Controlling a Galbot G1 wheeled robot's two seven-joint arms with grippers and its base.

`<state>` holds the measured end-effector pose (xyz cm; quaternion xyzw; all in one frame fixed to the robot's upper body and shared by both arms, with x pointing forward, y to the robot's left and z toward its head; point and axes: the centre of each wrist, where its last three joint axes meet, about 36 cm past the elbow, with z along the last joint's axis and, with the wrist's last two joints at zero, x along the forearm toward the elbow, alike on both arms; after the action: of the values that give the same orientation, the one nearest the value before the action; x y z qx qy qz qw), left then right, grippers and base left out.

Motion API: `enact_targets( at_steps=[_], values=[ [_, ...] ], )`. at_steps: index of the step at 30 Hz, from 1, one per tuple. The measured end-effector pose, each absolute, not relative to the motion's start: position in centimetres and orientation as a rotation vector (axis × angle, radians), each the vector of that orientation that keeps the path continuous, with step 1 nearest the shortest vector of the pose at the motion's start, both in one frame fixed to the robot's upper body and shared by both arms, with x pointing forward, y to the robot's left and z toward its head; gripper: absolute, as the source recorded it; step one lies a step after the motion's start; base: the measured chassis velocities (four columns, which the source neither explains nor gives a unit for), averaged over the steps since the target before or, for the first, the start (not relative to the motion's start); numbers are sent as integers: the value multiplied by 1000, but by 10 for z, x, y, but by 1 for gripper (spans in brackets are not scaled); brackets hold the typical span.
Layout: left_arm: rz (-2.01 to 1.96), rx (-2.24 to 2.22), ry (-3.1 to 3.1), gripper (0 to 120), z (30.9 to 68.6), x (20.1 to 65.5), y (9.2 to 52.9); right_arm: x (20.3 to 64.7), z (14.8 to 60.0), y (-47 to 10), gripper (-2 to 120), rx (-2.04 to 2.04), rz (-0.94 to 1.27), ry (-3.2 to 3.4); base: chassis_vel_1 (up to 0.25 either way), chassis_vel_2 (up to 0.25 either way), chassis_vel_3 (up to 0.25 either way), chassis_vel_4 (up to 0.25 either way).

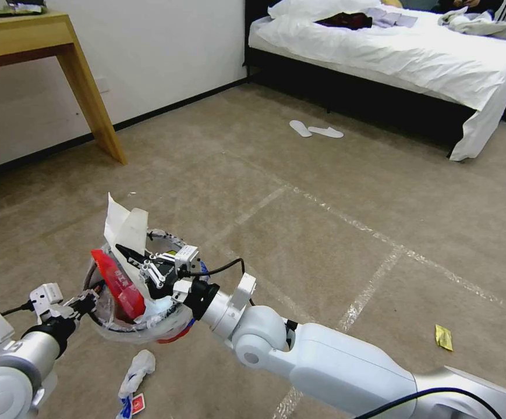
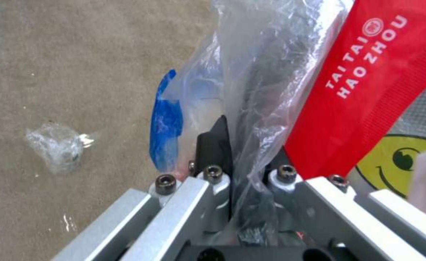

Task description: Pick up the trash bin and place the garbage on the floor into it.

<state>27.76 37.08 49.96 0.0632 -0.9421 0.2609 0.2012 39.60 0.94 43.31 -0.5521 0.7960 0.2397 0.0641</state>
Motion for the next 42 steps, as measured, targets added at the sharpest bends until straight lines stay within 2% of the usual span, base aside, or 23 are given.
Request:
enact_targets(
  at_steps=[13, 38, 42],
  values=[
    [734, 173, -2637, 3, 501, 278, 372, 416, 398, 16, 0, -1639, 678, 2455, 0, 0, 0, 0],
    [736, 180, -2638, 3, 501, 279, 374, 408, 384, 18, 0, -1621, 651, 2481, 0, 0, 0, 0],
    [737, 181, -2637, 3, 500, 279, 374, 406, 388, 16, 13, -1619, 643, 2486, 0, 0, 0, 0]
  ],
)
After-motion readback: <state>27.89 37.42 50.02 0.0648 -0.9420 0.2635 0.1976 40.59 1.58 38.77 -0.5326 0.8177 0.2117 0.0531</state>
